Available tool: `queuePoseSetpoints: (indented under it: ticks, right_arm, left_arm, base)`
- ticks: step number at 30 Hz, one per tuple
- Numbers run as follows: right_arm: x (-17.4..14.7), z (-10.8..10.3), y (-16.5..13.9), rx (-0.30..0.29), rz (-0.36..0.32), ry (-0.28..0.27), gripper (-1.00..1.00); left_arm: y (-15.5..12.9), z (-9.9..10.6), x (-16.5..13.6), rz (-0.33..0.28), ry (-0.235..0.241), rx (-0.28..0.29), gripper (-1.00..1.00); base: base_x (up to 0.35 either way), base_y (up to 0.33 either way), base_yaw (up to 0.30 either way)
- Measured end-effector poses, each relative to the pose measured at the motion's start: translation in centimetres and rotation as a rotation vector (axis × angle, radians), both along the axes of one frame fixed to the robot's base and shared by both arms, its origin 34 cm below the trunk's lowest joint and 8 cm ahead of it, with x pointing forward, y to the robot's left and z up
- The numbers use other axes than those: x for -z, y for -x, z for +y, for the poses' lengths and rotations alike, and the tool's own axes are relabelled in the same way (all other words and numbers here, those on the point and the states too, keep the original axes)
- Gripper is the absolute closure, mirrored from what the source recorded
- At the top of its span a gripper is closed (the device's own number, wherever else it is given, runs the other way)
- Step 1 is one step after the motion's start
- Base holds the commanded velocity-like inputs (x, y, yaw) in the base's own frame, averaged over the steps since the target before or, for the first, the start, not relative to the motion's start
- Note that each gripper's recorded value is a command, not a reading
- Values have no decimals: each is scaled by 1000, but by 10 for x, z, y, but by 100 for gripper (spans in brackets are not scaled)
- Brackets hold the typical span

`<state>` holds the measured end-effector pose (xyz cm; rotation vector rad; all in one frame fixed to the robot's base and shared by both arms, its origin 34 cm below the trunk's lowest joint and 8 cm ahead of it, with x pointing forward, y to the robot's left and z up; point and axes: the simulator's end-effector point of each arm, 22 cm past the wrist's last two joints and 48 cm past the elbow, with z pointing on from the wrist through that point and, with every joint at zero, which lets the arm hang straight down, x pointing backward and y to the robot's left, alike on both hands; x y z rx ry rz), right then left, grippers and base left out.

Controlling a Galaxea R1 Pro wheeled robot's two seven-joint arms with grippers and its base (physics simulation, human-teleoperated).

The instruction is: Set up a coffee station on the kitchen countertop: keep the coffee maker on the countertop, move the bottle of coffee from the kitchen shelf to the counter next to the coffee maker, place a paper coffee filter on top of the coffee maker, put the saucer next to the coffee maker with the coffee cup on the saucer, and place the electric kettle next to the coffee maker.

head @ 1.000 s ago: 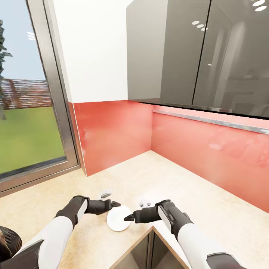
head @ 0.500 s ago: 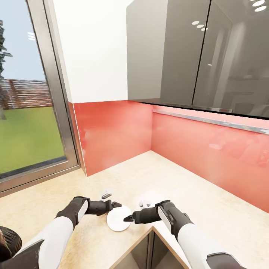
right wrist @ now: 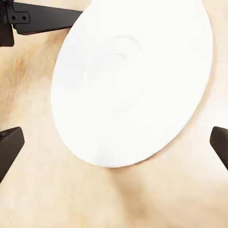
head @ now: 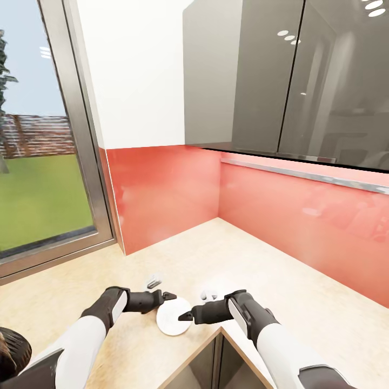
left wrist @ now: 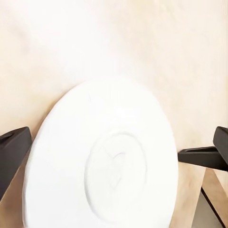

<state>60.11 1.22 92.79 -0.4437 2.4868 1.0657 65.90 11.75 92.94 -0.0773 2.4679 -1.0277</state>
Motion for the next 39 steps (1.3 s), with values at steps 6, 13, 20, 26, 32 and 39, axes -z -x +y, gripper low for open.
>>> queuePoseSetpoints:
  ticks: [6,13,20,26,32,39]
  right_arm:
    - [1,0,0,0,-2,2,-100]
    - [9,0,-2,8,-50,-6,-100]
    - [13,1,-4,5,-101,-6,-100]
    - [16,2,-4,15,-121,-21,-100]
    - [17,2,-3,14,-119,-21,-100]
    - [18,2,-2,11,-118,-18,-100]
  left_arm:
    - [1,0,1,3,1,0,-100]
    - [1,0,1,5,3,-1,-100]
    - [1,0,2,5,-2,1,-100]
    - [2,-1,2,4,-1,3,-100]
    - [4,-7,2,12,14,4,-100]
    - [6,-8,4,17,14,7,-100]
  base:
    - [0,0,0]
    - [0,0,0]
    - [0,0,0]
    - [0,0,0]
    - [0,0,0]
    - [0,0,0]
